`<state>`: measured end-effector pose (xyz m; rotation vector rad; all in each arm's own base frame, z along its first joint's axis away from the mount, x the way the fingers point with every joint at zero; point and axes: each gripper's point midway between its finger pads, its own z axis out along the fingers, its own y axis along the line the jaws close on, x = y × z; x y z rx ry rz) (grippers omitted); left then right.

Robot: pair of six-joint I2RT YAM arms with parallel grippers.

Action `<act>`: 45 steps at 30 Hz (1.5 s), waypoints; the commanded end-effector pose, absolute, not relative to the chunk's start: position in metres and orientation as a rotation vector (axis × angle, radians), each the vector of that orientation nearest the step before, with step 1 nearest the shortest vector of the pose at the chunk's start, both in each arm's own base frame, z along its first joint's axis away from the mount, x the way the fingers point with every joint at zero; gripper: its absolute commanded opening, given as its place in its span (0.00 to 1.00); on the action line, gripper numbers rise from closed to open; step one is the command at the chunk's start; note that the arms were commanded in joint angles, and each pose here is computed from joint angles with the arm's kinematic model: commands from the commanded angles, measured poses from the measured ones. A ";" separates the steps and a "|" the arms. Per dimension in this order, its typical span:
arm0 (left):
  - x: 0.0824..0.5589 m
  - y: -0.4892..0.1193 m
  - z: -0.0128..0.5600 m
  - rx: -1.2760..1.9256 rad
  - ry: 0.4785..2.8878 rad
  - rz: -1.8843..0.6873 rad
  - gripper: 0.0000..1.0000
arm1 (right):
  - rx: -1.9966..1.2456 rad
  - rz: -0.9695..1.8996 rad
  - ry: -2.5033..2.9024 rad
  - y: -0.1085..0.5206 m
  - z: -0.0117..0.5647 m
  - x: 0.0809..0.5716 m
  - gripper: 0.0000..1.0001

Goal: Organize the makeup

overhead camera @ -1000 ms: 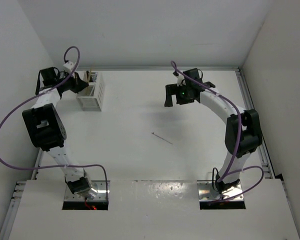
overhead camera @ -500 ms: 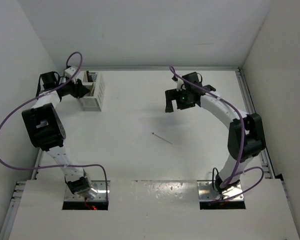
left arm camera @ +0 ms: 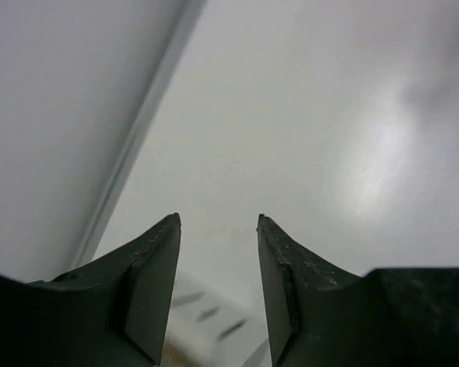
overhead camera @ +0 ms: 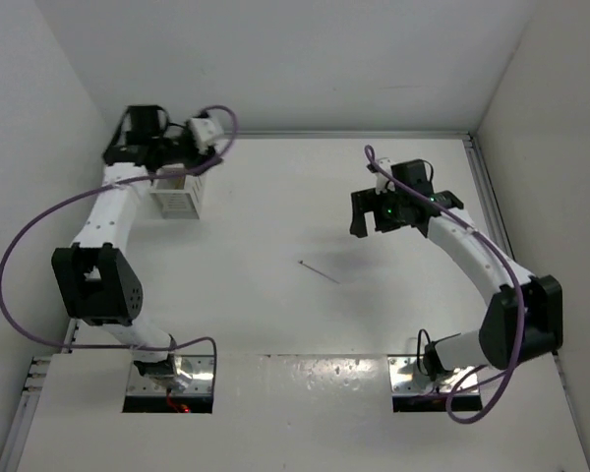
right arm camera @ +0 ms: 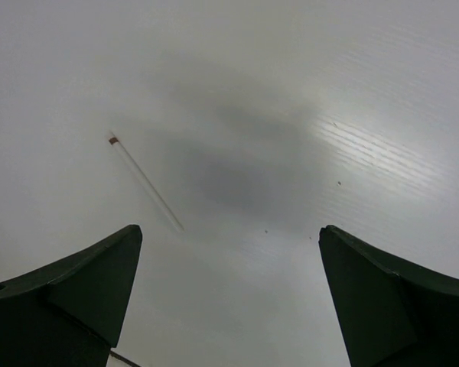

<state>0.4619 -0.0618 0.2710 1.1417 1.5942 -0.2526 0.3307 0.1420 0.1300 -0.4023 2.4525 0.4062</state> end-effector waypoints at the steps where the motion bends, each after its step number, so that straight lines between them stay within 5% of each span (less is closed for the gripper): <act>1: 0.411 -0.148 0.220 1.476 1.622 -0.374 0.51 | -0.315 0.356 2.441 0.114 0.131 0.312 0.99; 9: 0.314 -0.297 0.123 1.978 1.528 -0.567 0.51 | -0.136 0.290 2.445 0.072 0.122 0.271 0.99; 21: 0.298 -0.340 0.033 2.281 1.455 -0.518 0.56 | -0.045 0.238 2.480 0.051 0.115 0.228 0.99; 29: 0.315 -0.355 0.021 2.181 1.549 -0.475 0.58 | -0.071 0.218 2.482 0.047 0.116 0.211 0.99; 42: 0.264 -0.336 -0.034 2.445 1.561 -0.342 0.23 | -0.112 0.175 2.467 0.041 0.123 0.211 0.99; 45: 0.261 -0.332 -0.047 2.467 1.604 -0.302 0.03 | -0.122 0.157 2.459 0.039 0.126 0.209 0.99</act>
